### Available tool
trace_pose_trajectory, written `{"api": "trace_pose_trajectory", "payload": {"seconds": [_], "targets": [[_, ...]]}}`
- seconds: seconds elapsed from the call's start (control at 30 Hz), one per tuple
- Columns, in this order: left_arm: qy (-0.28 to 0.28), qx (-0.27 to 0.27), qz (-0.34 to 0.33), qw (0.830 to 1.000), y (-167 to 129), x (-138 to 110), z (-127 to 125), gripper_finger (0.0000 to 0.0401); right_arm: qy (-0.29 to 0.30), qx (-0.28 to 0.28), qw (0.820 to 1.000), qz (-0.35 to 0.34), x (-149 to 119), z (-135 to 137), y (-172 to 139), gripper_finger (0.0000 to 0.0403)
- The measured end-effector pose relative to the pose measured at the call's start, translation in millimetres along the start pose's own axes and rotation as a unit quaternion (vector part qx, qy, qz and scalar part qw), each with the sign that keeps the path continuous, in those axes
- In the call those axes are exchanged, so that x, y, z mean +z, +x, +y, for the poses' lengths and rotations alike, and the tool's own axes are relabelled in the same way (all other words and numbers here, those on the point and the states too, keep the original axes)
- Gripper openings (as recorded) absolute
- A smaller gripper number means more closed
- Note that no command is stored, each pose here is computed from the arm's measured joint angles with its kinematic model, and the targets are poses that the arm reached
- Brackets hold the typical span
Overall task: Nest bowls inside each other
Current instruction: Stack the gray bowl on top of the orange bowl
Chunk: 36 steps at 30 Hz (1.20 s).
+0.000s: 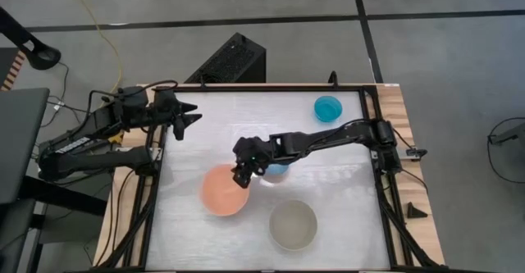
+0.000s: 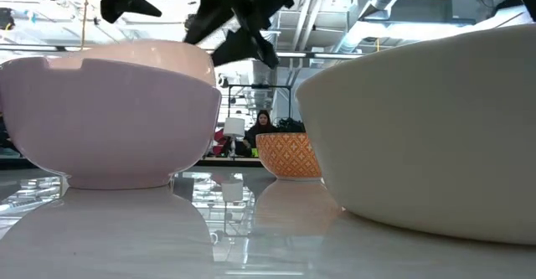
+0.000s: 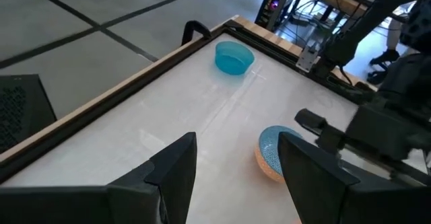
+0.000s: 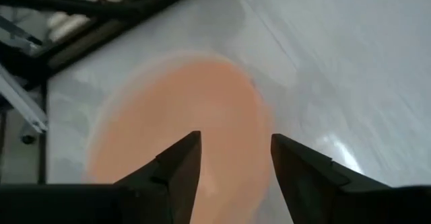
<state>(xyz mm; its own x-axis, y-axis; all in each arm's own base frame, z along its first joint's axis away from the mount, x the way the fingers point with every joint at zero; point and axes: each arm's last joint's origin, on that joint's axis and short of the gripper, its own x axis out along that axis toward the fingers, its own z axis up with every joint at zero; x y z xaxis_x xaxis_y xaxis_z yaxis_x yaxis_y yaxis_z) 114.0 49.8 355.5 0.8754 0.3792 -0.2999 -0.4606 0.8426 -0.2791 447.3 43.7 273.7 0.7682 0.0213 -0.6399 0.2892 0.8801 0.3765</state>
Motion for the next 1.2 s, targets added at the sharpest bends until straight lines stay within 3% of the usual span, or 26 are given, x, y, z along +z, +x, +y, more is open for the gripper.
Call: {"api": "trace_pose_trajectory", "payload": {"seconds": [0.27,0.57,0.83,1.2], "targets": [[0.003,-0.004,0.021,1.0,0,-4,1,0.0197,0.014,-0.029,0.994,0.109,-42,26,-6,0.0213],[0.007,-0.004,0.03,1.0,0,-5,1,0.0197,0.017,-0.059,0.983,0.175,-88,62,-21,0.0212],[0.007,-0.006,0.031,0.999,0,-5,1,0.0197,-0.03,-0.15,0.952,0.265,-112,53,-35,0.0212],[0.006,-0.023,0.035,0.999,0,-6,0,0.0197,-0.082,-0.167,0.92,0.346,-126,44,-48,0.0213]]}}
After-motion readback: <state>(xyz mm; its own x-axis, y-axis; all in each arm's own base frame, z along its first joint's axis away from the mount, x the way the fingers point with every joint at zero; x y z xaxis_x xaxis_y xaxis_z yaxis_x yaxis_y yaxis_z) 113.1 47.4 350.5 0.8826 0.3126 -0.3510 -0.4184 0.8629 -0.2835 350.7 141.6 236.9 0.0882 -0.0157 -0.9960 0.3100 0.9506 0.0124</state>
